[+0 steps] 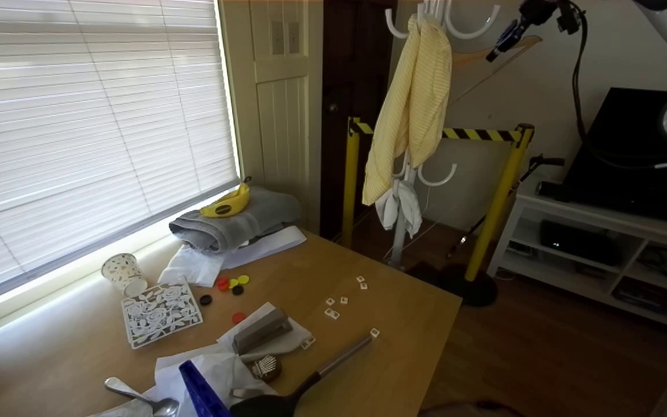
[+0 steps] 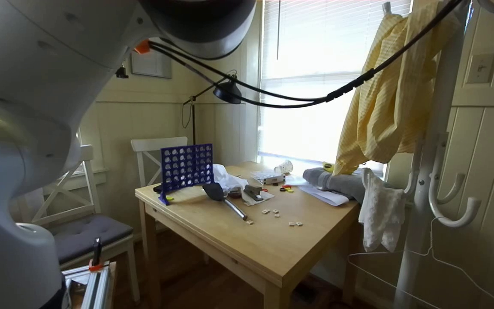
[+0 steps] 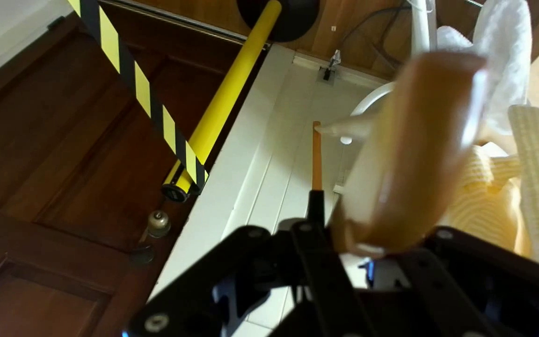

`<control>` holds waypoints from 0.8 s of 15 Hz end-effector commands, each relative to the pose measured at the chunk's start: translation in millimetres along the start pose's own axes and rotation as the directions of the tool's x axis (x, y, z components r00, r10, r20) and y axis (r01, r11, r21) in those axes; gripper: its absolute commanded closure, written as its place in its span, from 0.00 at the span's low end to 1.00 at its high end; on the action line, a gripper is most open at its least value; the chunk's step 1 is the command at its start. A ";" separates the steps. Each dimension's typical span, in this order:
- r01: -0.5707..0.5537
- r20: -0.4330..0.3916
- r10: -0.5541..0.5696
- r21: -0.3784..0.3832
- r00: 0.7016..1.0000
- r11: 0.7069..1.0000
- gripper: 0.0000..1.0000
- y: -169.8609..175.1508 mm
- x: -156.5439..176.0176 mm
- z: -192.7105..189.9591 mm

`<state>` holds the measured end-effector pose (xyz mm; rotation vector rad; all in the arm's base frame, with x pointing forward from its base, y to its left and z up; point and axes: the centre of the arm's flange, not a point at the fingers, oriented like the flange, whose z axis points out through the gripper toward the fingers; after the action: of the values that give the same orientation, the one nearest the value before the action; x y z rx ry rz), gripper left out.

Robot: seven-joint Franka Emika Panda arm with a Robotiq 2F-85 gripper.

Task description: Move the brown hanger to the hook at the back.

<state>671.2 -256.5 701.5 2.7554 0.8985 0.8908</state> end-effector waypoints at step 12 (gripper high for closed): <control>0.026 -0.183 -0.029 -0.019 0.983 0.999 0.96 -24.0 -58.8 -24.4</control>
<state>658.0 -288.4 716.2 2.6947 0.9173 1.0695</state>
